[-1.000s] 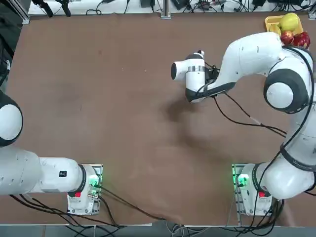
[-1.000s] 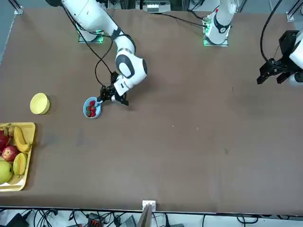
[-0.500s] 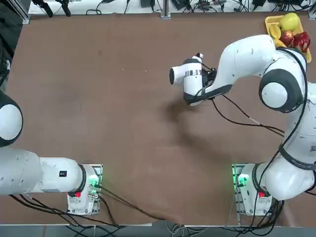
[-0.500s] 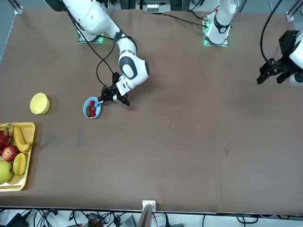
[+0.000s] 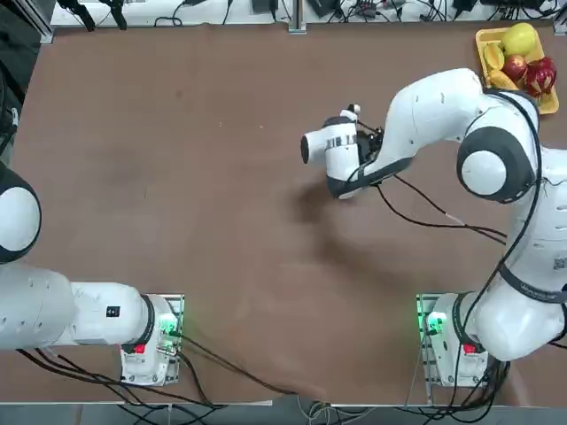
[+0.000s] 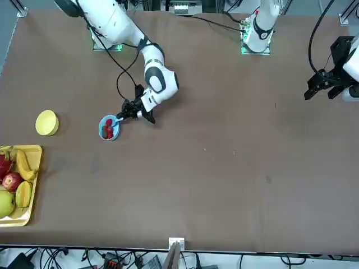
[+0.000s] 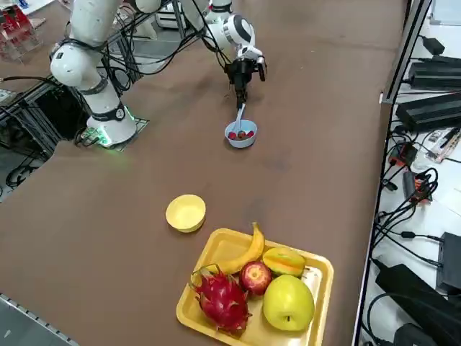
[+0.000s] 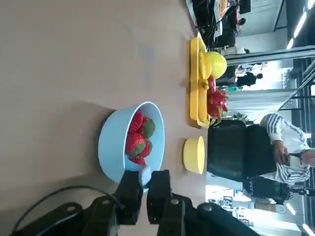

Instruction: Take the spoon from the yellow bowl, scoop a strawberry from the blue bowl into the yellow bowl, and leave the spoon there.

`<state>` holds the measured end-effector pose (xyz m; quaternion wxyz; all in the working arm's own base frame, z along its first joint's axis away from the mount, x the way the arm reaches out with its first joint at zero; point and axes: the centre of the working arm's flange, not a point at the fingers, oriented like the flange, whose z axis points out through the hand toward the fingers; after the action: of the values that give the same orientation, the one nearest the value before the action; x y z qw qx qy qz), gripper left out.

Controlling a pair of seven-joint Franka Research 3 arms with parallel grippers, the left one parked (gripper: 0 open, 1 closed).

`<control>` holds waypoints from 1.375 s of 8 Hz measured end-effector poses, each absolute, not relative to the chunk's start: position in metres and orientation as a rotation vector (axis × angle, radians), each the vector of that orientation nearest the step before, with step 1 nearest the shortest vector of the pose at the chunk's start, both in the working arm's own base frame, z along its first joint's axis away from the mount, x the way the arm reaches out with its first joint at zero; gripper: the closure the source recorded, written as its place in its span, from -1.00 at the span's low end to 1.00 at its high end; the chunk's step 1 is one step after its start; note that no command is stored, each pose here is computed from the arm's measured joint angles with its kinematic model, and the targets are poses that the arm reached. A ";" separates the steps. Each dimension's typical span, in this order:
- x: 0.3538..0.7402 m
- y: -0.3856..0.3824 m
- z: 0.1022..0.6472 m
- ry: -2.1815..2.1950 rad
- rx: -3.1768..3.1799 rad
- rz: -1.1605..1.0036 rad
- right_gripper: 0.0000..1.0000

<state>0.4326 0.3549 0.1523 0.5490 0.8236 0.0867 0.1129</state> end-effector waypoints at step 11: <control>0.408 0.358 0.113 0.281 1.769 0.306 0.78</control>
<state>0.4084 0.3582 0.1132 0.6149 0.7677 0.1220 0.1329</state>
